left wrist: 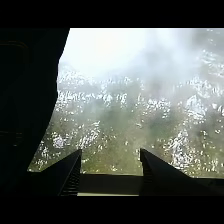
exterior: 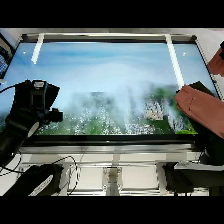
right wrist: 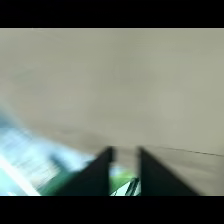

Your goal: Fold the clothes and pants, and hang the long-sleeved shirts on hangers.

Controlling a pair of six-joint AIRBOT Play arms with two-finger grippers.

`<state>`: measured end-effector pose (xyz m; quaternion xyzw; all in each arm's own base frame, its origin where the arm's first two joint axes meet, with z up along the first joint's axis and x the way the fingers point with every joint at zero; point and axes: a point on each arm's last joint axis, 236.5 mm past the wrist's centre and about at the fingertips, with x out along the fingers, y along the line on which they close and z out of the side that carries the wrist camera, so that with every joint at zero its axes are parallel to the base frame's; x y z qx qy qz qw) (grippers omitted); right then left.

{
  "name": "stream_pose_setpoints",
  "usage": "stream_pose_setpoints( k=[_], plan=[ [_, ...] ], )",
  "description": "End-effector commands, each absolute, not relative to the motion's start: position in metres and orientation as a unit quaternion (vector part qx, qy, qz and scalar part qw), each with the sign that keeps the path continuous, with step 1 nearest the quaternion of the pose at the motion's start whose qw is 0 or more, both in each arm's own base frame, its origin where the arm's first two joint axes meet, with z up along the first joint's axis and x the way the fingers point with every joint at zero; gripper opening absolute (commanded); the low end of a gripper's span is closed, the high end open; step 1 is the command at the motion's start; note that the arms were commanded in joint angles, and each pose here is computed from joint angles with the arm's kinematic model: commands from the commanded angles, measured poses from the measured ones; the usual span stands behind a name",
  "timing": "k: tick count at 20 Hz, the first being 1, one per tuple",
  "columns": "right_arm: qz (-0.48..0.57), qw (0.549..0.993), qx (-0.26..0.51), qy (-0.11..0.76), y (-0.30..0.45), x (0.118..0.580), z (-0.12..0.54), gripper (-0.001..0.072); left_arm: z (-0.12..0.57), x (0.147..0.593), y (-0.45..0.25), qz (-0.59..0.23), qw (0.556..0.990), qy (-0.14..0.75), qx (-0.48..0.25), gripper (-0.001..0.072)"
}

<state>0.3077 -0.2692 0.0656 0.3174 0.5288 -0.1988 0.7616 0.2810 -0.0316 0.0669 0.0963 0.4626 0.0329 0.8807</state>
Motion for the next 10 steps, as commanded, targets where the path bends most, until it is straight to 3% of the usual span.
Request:
stream_pose_setpoints(
  k=[1,3,6,10],
  plan=[
    [-0.044,0.829,0.219,0.512,-0.146,0.36,0.111,0.001,0.066,0.281,-0.032,0.032,0.88,0.464,0.095,0.0421],
    [0.018,0.834,0.159,0.528,-0.076,0.362,0.112,0.001,0.066,0.281,-0.032,0.032,0.88,0.464,0.095,0.0421],
    [0.087,0.804,0.07,0.585,0.001,0.328,0.084,0.001,0.066,0.281,-0.032,0.032,0.88,0.464,0.095,0.0421],
    [0.136,0.753,0.034,0.643,0.056,0.267,0.032,0.001,0.066,0.281,-0.032,0.032,0.88,0.464,0.095,0.0421]
  ],
)
